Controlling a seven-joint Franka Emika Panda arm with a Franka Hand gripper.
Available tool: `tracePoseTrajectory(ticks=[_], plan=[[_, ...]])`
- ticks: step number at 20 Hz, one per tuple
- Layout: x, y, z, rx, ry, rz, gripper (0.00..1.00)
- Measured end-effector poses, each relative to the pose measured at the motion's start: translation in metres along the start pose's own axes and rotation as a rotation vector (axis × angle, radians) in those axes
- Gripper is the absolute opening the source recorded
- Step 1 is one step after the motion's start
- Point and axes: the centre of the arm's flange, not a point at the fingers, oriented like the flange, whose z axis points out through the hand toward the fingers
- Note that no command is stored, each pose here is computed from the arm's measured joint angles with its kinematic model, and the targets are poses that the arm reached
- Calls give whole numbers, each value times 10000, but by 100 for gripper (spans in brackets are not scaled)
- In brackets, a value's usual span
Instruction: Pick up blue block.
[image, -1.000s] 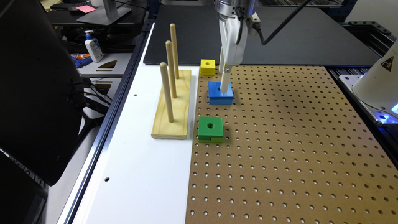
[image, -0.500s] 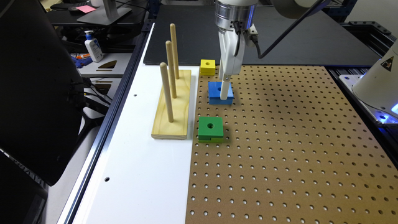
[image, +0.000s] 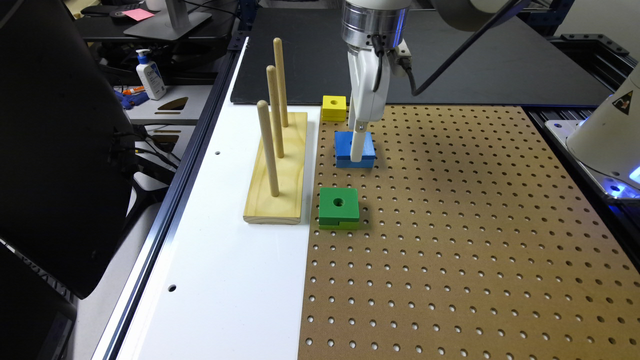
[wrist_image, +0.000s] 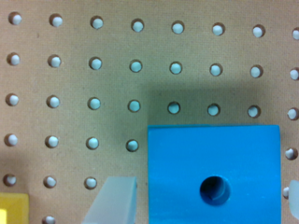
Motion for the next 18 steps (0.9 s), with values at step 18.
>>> tracePoseTrajectory(ticks=[18], plan=[[2,-11,288,17,-11,-7,100]])
